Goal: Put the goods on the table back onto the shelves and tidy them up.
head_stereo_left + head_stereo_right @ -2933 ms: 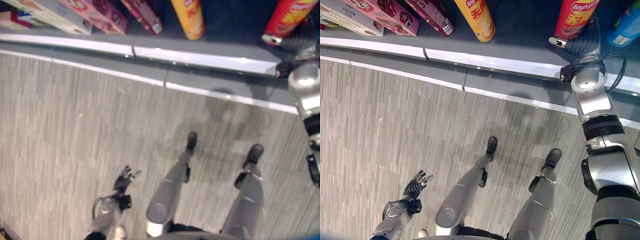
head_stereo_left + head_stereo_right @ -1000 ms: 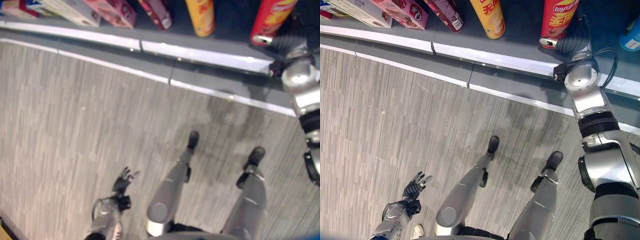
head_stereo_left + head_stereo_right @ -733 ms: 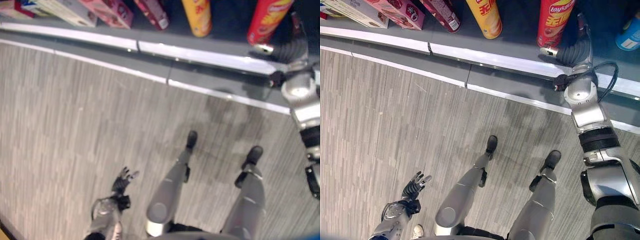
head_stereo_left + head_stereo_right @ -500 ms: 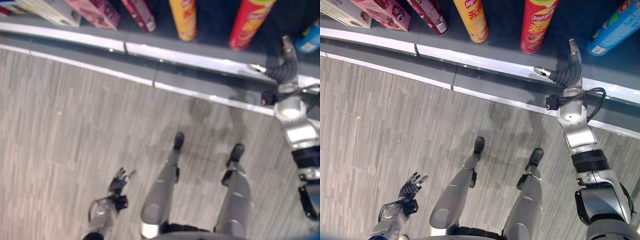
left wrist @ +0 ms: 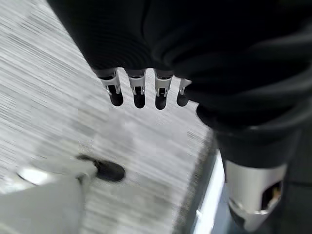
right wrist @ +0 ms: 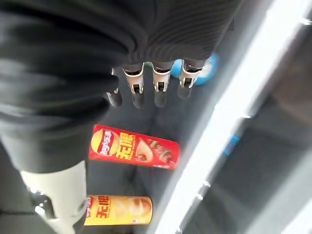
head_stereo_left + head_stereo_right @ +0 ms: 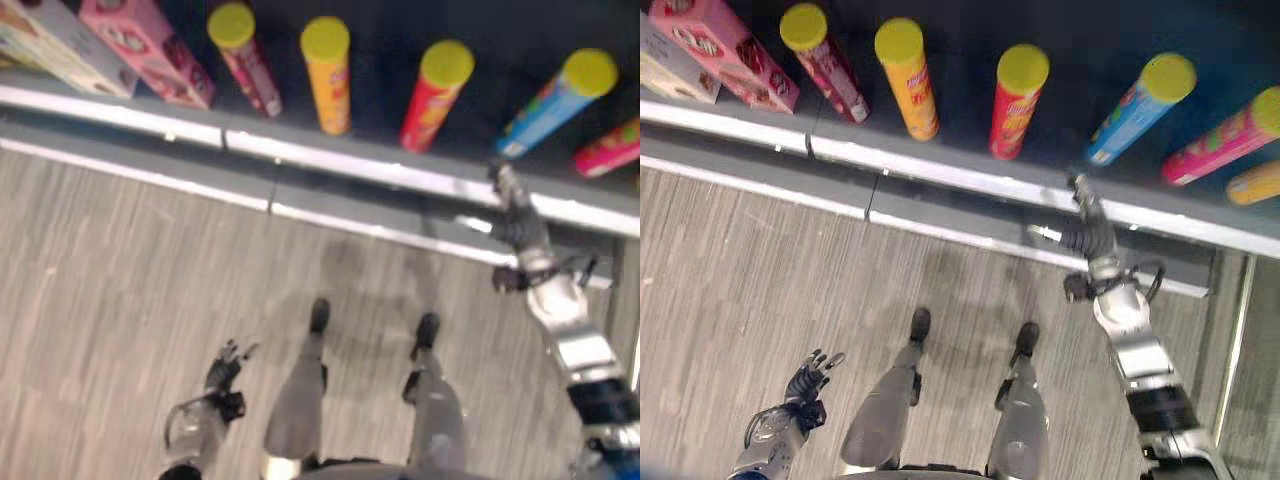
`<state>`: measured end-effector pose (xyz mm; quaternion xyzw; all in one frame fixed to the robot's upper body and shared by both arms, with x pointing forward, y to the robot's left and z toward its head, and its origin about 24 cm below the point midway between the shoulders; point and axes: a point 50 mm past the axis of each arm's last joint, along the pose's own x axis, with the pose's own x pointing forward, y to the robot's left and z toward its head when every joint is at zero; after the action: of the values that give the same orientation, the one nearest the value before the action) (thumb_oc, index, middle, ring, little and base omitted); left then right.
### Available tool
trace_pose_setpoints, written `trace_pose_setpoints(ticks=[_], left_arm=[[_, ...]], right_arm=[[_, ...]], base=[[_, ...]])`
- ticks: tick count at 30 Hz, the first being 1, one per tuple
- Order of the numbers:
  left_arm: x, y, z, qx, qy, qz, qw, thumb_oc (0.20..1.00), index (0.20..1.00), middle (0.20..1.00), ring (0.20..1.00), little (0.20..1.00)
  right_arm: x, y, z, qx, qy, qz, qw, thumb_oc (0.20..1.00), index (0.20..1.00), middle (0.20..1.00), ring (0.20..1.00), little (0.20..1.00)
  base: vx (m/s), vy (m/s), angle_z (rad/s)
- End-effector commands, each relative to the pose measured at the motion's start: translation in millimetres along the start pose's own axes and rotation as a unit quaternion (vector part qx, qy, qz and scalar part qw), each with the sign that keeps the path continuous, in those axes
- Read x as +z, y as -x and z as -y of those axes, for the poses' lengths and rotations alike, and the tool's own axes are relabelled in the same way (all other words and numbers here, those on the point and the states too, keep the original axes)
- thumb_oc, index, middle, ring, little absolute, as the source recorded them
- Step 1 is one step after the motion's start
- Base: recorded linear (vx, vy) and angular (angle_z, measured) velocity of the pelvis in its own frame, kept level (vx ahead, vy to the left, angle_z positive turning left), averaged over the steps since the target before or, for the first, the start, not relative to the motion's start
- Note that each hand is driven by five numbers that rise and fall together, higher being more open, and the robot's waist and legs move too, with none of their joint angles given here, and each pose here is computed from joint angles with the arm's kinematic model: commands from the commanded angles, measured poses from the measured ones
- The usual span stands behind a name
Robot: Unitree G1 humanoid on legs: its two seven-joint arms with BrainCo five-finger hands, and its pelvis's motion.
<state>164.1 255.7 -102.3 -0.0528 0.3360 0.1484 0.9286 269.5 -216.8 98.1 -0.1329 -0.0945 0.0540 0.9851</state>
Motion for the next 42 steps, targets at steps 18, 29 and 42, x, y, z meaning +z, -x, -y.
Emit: trace_pose_setpoints(ticks=[18,29,42], left_arm=[[-25,5,-17,0.011,-0.109,-0.048,0.993,1.000,1.000,1.000,1.000,1.000],[-22,3,-37,0.055,-0.121,-0.064,0.989,1.000,1.000,1.000,1.000,1.000],[-33,7,-7,0.012,-0.079,-0.047,0.996,1.000,1.000,1.000,1.000,1.000]], right_arm=[[-119,106,12,-0.054,-0.026,-0.296,0.953,1.000,1.000,1.000,1.000,1.000],[-94,82,21,-0.066,0.023,-0.229,0.971,1.000,1.000,1.000,1.000,1.000],[38,43,104,-0.174,0.157,0.046,0.971,1.000,1.000,1.000,1.000,1.000]], base=[[0.05,0.094,-0.34],[-0.15,-0.146,-0.72],[0.01,-0.375,-0.61]])
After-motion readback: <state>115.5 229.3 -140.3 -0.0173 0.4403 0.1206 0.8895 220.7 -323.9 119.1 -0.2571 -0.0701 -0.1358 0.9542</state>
